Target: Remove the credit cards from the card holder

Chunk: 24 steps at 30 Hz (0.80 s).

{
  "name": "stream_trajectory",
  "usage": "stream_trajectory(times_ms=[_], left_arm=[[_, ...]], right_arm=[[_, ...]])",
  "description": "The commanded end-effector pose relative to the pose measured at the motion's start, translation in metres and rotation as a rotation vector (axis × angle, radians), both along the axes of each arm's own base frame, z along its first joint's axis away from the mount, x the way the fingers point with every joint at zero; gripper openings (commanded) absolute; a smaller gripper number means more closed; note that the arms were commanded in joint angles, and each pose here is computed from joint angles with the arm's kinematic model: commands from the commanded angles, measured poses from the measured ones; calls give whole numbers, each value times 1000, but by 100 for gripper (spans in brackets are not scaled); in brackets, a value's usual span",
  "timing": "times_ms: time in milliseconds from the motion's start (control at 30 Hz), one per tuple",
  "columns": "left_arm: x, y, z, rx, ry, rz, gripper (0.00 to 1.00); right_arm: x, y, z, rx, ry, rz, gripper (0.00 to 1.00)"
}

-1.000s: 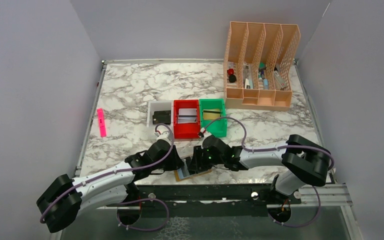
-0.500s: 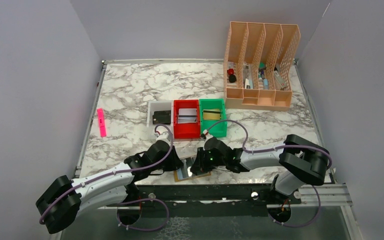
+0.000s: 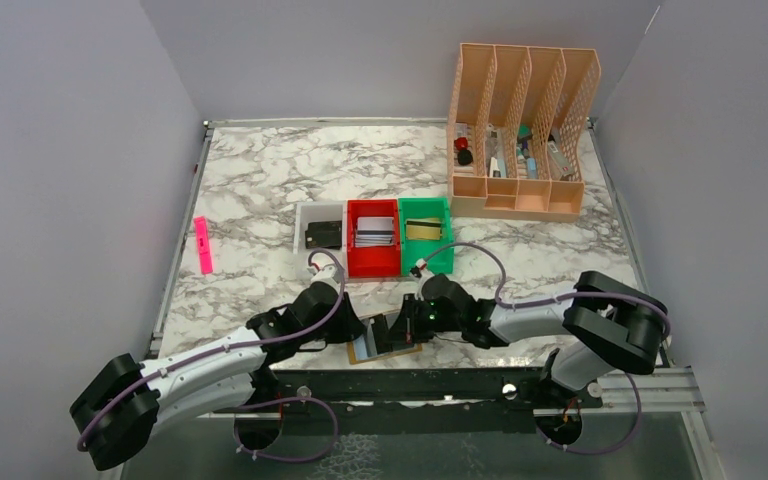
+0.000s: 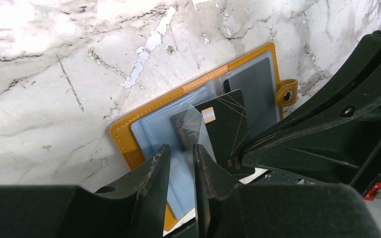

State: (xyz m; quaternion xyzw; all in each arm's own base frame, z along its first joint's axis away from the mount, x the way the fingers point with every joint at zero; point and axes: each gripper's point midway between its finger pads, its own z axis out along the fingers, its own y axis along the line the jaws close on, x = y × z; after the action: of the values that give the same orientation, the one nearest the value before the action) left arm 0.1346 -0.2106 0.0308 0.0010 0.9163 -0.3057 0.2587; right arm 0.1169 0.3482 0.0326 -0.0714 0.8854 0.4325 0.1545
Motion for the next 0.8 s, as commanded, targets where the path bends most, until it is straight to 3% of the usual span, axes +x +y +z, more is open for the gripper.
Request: stream_trajectory(times_ms=[0, 100, 467, 567, 767], left_arm=[[-10, 13, -17, 64, 36, -10, 27], [-9, 13, -17, 67, 36, -11, 27], [-8, 11, -16, 65, 36, -13, 26], [-9, 11, -16, 64, 38, -13, 25], [-9, 11, -17, 65, 38, -10, 25]], right_arm=[[-1, -10, -2, -1, 11, -13, 2], [0, -13, -2, -4, 10, -22, 2], [0, 6, 9, 102, 35, 4, 24], [0, 10, 9, 112, 43, 3, 24], [0, 10, 9, 126, 47, 6, 11]])
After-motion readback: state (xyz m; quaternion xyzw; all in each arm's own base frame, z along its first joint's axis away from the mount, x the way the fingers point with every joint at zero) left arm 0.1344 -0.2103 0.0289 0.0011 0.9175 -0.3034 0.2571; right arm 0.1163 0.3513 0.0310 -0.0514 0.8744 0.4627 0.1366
